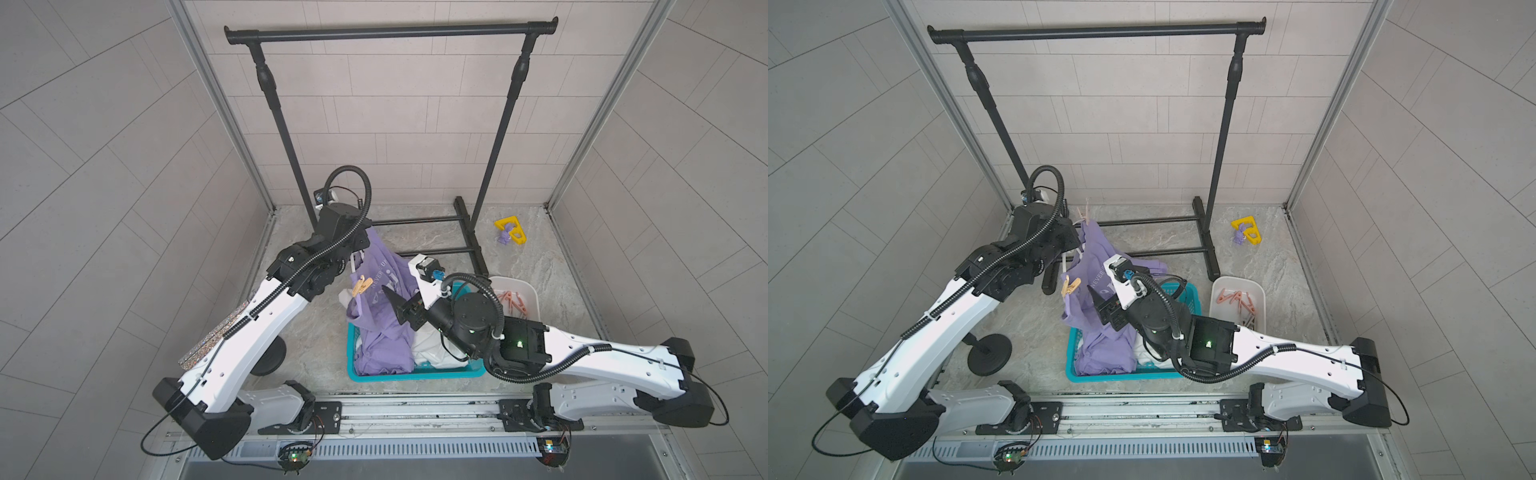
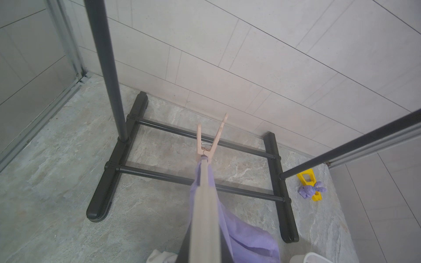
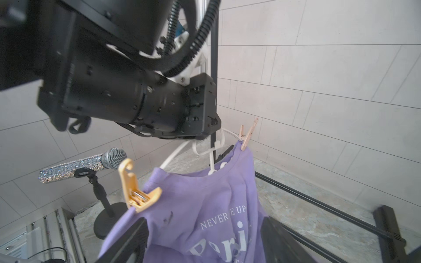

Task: Use clothespins to secure the t-shirt on both sides of the hanger
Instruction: Clamp the T-shirt on the hanger, then adjust the hanger.

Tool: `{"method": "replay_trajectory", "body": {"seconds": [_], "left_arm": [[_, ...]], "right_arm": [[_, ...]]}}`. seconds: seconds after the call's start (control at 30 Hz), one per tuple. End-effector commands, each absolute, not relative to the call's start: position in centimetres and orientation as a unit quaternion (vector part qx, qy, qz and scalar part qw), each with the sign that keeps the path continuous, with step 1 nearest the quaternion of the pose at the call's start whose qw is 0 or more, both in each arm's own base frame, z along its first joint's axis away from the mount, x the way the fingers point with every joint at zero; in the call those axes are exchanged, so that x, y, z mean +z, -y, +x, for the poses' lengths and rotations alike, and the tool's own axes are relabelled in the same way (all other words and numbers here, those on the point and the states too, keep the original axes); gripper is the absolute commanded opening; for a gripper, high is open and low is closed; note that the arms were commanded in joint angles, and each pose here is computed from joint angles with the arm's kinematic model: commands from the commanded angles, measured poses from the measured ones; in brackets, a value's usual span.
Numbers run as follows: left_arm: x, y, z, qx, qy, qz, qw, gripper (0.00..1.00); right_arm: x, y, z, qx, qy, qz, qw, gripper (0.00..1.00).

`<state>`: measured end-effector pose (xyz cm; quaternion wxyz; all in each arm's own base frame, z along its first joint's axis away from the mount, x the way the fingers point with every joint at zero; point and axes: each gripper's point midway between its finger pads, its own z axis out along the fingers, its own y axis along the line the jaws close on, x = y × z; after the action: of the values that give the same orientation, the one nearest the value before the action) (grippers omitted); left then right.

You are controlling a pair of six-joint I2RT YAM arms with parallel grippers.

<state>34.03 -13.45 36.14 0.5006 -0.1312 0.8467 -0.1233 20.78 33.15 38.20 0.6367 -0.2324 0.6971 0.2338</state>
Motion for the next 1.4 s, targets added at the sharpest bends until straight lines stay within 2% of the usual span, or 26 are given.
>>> {"method": "replay_trajectory", "body": {"seconds": [0.0, 0.17, 0.3, 0.37, 0.63, 0.8, 1.07, 1.23, 1.37], "left_arm": [[39.1, 15.1, 34.1, -0.155, -0.829, -0.065, 0.534, 0.00], [39.9, 17.9, 33.9, -0.187, -0.826, 0.026, 0.531, 0.00], [40.6, 19.1, 33.7, -0.197, -0.821, 0.076, 0.531, 0.00], [40.9, 19.4, 33.7, -0.204, -0.819, 0.093, 0.528, 0.00], [42.1, 21.0, 34.2, -0.328, -0.784, 0.167, 0.499, 0.00], [43.3, 21.2, 33.9, -0.345, -0.764, 0.211, 0.502, 0.00], [42.4, 21.7, 32.3, -0.341, -0.756, 0.282, 0.482, 0.00], [42.2, 22.2, 31.0, -0.365, -0.739, 0.325, 0.465, 0.00], [42.2, 22.3, 30.2, -0.381, -0.724, 0.349, 0.457, 0.00]], "right_arm": [[37.4, -30.4, 21.7, 0.210, -0.712, -0.236, 0.627, 0.81], [36.2, -27.2, 23.3, 0.202, -0.729, -0.249, 0.605, 0.84], [35.1, -24.9, 24.0, 0.189, -0.738, -0.269, 0.589, 0.93], [34.6, -23.9, 24.3, 0.182, -0.743, -0.281, 0.579, 0.94], [33.5, -20.9, 24.9, 0.175, -0.753, -0.331, 0.541, 0.95], [33.3, -19.8, 25.8, 0.221, -0.759, -0.330, 0.516, 0.95], [34.6, -20.6, 26.9, 0.314, -0.742, -0.339, 0.486, 0.94], [35.7, -21.1, 28.5, 0.376, -0.719, -0.313, 0.493, 0.94], [35.8, -21.3, 29.4, 0.390, -0.712, -0.314, 0.492, 0.93]]}}
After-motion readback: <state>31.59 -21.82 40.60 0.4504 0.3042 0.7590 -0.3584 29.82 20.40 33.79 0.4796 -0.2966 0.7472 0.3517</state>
